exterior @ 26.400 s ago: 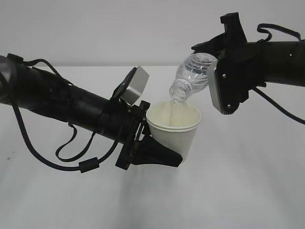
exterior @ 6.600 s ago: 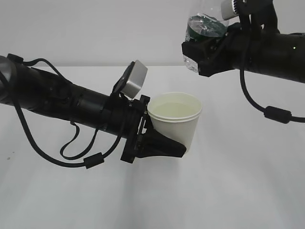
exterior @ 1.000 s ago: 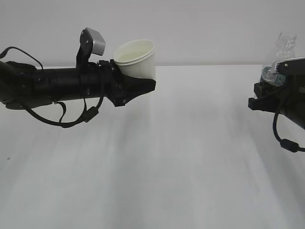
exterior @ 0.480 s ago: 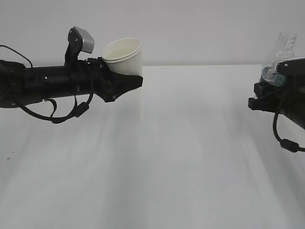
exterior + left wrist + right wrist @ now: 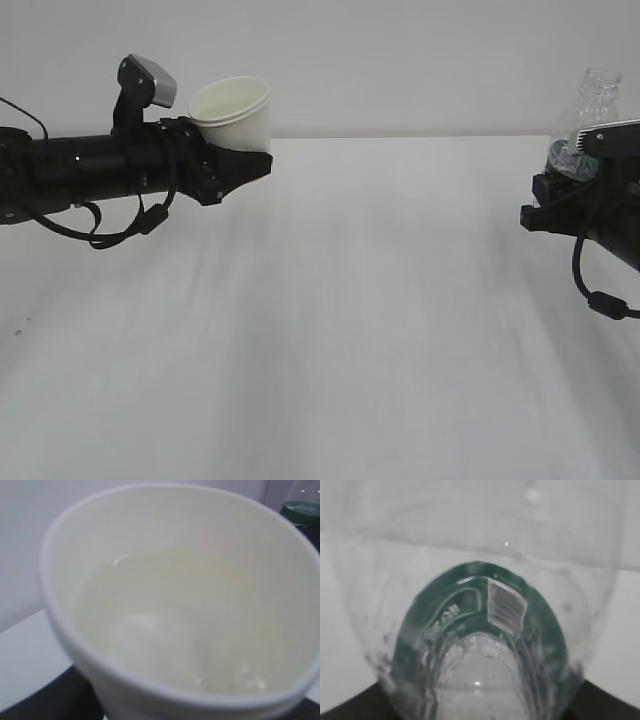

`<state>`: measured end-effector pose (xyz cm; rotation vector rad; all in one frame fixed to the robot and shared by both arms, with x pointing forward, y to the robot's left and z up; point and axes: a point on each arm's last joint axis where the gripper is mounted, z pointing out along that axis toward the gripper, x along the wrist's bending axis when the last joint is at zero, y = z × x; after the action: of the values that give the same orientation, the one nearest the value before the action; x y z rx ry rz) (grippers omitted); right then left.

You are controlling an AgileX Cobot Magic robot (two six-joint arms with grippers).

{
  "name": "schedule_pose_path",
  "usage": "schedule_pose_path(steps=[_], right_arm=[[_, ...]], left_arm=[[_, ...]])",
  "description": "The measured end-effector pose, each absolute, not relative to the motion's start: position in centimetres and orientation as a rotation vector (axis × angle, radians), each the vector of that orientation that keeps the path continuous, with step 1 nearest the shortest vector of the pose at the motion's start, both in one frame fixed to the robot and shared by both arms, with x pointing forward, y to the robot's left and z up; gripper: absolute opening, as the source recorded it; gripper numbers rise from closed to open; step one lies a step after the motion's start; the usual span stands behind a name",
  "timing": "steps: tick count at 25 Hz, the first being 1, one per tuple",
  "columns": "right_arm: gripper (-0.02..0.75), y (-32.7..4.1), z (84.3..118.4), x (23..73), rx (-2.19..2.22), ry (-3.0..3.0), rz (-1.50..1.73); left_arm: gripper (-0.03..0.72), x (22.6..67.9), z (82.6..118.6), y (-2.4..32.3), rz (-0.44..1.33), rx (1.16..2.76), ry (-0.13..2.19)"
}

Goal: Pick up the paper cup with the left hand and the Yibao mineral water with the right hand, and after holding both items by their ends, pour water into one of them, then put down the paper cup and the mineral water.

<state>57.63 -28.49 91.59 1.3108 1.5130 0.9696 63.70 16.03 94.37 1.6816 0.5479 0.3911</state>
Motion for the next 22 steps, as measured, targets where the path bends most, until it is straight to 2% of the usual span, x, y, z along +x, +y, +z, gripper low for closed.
schedule_pose_path(steps=[22], right_arm=[[0.384, -28.5, 91.6, 57.6, 1.309, 1.514, 0.968]], left_arm=[[0.426, 66.2, 93.8, 22.6, 0.611, 1.662, 0.824]])
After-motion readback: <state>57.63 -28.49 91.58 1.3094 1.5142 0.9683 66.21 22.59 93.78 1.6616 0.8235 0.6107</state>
